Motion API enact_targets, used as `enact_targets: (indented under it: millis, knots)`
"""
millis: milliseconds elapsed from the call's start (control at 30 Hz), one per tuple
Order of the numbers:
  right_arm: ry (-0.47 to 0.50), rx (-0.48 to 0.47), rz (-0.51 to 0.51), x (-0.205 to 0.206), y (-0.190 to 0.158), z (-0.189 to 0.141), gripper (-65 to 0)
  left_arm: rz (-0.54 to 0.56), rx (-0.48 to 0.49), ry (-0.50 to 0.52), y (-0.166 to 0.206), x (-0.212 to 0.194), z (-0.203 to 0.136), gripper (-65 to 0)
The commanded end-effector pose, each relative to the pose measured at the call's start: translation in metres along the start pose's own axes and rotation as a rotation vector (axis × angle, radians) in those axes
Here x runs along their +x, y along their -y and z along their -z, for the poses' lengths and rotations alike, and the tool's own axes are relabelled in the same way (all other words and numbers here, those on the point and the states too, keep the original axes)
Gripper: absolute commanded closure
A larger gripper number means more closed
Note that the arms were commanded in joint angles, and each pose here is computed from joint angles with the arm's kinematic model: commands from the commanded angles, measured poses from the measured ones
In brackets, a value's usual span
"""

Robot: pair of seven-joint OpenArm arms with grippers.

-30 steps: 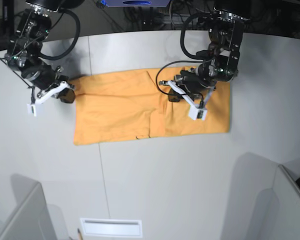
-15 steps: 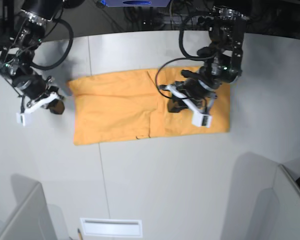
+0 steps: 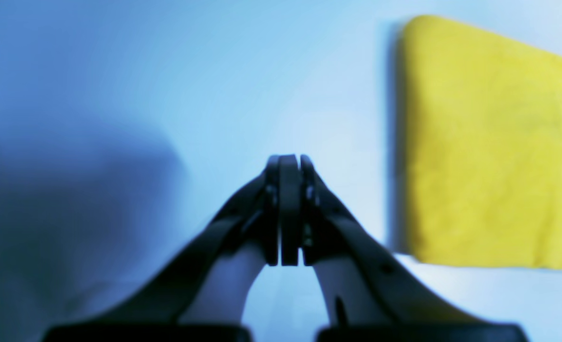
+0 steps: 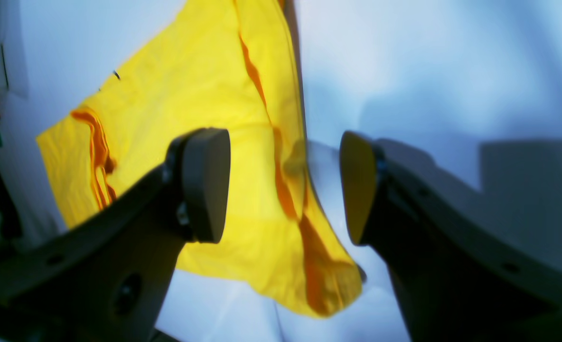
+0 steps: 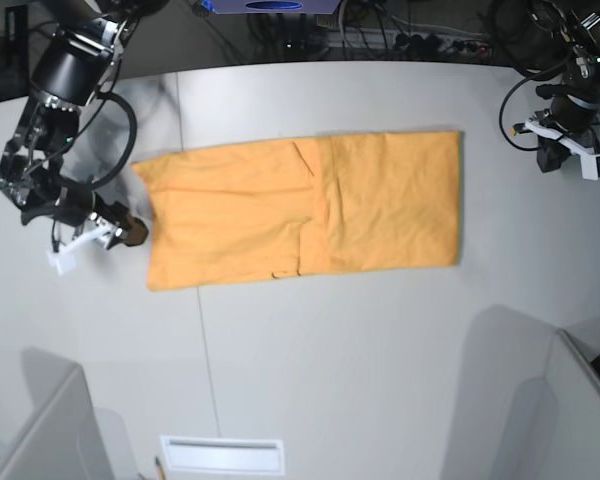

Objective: Fold the T-shirt properly
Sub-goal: 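Grasp the other strip end with the right gripper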

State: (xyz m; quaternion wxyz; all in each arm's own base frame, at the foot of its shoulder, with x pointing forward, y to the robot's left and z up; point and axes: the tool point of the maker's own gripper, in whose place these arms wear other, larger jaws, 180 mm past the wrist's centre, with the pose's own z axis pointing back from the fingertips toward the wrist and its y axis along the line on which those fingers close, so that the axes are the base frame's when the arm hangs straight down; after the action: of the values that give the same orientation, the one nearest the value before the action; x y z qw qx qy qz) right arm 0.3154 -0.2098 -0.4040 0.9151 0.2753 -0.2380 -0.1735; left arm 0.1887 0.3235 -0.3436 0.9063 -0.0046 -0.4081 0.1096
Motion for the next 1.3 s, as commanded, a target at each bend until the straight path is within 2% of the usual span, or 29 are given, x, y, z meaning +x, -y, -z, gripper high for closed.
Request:
enact_targets:
  millis: [0, 67, 167, 367, 533, 600, 700, 767, 800, 833, 900, 1067, 1200, 1267]
  knots:
    - [0.037, 0.004, -0.011, 0.017, -0.001, -0.004, -33.5, 0.007, 0.004, 0.024, -0.007, 0.005, -0.005, 0.0]
    - [0.029, 0.000, -0.018, 0.015, 0.001, 0.004, -33.5, -0.004, 0.021, 0.012, -0.019, -0.002, -0.007, 0.0]
    - [-0.040, -0.004, -0.055, -0.005, -0.002, 0.022, -33.5, -0.018, 0.029, -0.006, -0.029, -0.012, -0.008, 0.0]
    - [-0.152, 0.032, -0.086, -0.053, -0.021, 0.044, -33.3, -0.017, 0.007, -0.013, -0.022, -0.013, -0.003, 0.0]
    - [-0.200, 0.043, -0.108, -0.074, -0.028, 0.052, -33.3, 0.015, -0.066, -0.034, 0.005, -0.015, 0.012, 0.0]
    - [-0.202, 0.045, -0.112, -0.073, -0.029, 0.053, -33.3, 0.067, -0.089, -0.079, 0.020, -0.023, 0.025, 0.0]
    - [-0.177, 0.050, -0.115, -0.065, -0.032, 0.054, -33.2, 0.147, -0.095, -0.090, 0.036, -0.025, 0.038, 0.0]
    - [-0.168, 0.048, -0.117, -0.063, -0.032, 0.054, -29.4, 0.167, -0.109, -0.088, 0.050, -0.027, 0.045, 0.0]
    - [-0.169, 0.047, -0.118, -0.063, -0.032, 0.054, -24.0, 0.180, -0.112, -0.089, 0.053, -0.026, 0.047, 0.0]
    - [-0.169, 0.047, -0.118, -0.063, -0.032, 0.054, -18.2, 0.192, -0.114, -0.089, 0.055, -0.025, 0.049, 0.0]
    - [-0.160, 0.047, -0.121, -0.059, -0.033, 0.054, 0.0, 0.202, -0.108, -0.078, 0.057, -0.018, 0.052, 0.0]
    - [-0.107, 0.042, -0.137, -0.035, -0.036, 0.052, 0.0, 0.298, -0.177, -0.110, 0.091, -0.024, 0.065, 0.0]
    - [-0.049, -0.014, -0.090, -0.007, -0.033, 0.044, 0.0, 0.359, -0.225, -0.107, 0.118, -0.019, 0.075, 0.0]
    - [-0.018, -0.008, -0.108, 0.005, -0.043, 0.038, 0.0, 0.380, -0.257, -0.094, 0.133, -0.014, 0.078, 0.0]
